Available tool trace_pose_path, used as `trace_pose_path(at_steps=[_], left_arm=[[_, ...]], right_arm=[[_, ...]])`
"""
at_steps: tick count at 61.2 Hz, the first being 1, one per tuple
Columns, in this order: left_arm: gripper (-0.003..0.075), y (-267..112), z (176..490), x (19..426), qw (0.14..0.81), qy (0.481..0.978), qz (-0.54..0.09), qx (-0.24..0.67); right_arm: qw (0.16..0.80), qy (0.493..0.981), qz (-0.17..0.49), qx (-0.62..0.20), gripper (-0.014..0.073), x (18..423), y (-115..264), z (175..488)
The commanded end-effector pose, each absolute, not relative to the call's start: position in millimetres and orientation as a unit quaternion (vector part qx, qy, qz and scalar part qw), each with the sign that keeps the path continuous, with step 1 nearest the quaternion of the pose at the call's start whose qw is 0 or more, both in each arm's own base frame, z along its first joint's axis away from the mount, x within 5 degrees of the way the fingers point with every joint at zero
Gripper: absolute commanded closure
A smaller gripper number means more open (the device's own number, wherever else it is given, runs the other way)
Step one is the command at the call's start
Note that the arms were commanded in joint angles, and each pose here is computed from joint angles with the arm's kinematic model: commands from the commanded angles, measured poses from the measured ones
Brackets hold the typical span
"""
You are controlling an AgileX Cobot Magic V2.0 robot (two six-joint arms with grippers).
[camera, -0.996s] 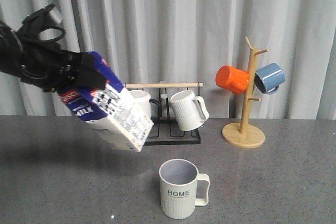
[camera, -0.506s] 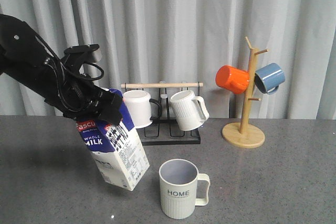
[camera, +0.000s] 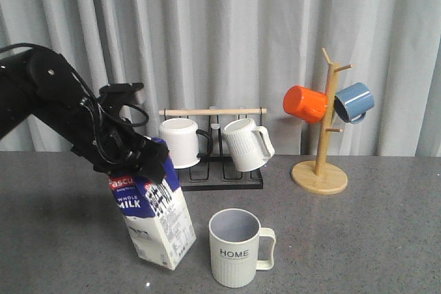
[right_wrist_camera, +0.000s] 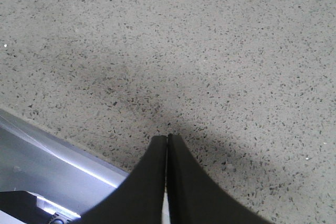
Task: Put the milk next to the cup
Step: 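Carry the carton beside the HOME mug and lower it upright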
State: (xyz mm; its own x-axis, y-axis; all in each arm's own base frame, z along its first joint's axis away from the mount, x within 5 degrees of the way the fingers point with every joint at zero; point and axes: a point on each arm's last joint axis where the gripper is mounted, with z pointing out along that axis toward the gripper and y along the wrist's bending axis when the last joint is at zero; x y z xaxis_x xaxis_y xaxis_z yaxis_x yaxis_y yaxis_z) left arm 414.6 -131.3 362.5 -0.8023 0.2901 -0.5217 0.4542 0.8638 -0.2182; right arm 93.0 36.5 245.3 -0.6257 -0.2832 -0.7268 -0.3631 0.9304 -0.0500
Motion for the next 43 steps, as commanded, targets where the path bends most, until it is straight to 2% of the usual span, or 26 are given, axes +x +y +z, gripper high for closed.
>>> trace_pose_path(at_steps=[1, 13, 30, 43], left_arm=[[0.0609, -140.7, 387.0, 403.3, 0.277, 0.919, -0.189, 0.206], [0.0609, -153.5, 371.7, 408.3, 0.259, 0.922, -0.189, 0.216], [0.0594, -152.1, 368.9, 410.2, 0.257, 0.925, -0.179, 0.215], [0.0491, -152.4, 370.5, 409.3, 0.257, 0.925, -0.184, 0.211]], right_arm=[[0.430, 0.882, 0.057, -0.182, 0.0600, 97.4, 38.8, 256.8], [0.430, 0.882, 0.057, -0.182, 0.0600, 97.4, 38.8, 256.8], [0.430, 0.883, 0.057, -0.182, 0.0600, 97.4, 38.7, 256.8], [0.430, 0.883, 0.057, -0.182, 0.0600, 97.4, 38.7, 256.8]])
